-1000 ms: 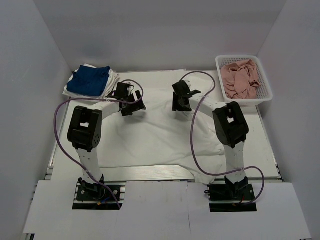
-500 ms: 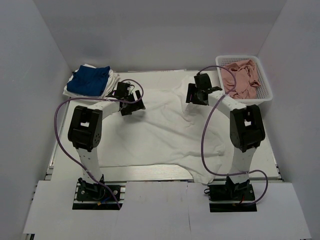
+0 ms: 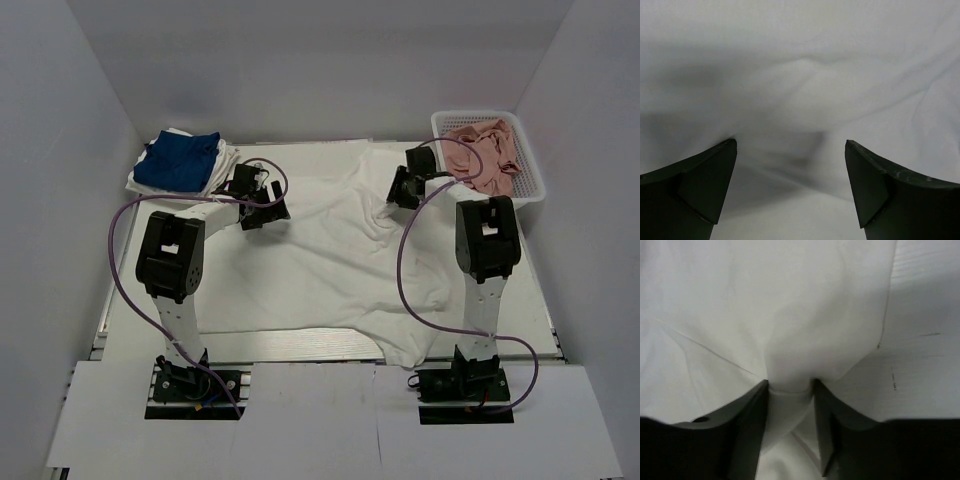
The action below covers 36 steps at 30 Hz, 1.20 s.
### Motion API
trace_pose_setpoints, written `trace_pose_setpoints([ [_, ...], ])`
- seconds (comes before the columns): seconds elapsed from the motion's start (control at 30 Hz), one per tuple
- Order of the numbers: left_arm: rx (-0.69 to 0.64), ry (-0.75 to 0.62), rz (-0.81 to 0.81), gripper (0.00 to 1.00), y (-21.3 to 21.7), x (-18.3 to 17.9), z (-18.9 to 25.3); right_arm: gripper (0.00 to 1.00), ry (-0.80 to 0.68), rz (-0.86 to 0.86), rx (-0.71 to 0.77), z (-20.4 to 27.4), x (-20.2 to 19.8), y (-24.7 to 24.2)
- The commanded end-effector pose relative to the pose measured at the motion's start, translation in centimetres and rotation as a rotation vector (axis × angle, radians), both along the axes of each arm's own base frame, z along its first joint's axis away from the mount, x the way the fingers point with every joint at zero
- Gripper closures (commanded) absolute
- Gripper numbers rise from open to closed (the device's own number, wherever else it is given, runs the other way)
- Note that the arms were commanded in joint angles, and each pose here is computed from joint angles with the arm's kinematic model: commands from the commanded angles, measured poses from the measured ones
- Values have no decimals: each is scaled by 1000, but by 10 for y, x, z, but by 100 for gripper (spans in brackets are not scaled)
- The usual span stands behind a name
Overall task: Fold and stack the t-shirts
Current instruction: Flatten out the tshirt
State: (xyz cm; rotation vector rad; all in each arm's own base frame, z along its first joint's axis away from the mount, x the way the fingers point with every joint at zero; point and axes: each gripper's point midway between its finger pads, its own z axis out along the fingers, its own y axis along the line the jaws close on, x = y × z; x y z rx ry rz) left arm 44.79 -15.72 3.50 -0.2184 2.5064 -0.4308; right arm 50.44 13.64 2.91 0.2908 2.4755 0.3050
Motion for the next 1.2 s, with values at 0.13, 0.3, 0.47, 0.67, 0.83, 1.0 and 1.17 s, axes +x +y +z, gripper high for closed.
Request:
trace_pose_setpoints([
  [0.13,102,119,27,0,25,-20,-42,100,-123,16,-51,10,38,-10],
  [0.3,112,117,34,0,27,-20,-42,100,-279,-45,-230,78,62,-36],
  [0.47,122,103,32,0,28,-17,-42,100,-384,-42,-378,126,76,-44],
  [0.67,142,121,42,0,32,-18,-49,98,-247,-38,-545,82,104,-57],
  [0.83,150,120,47,0,33,-16,-46,48,-287,-36,-538,120,104,-51],
  [1.0,145,100,48,0,32,-13,-41,15,-355,143,-290,125,56,-7],
  [1.17,118,64,39,0,27,-7,-30,10,-358,106,-131,128,9,-6],
])
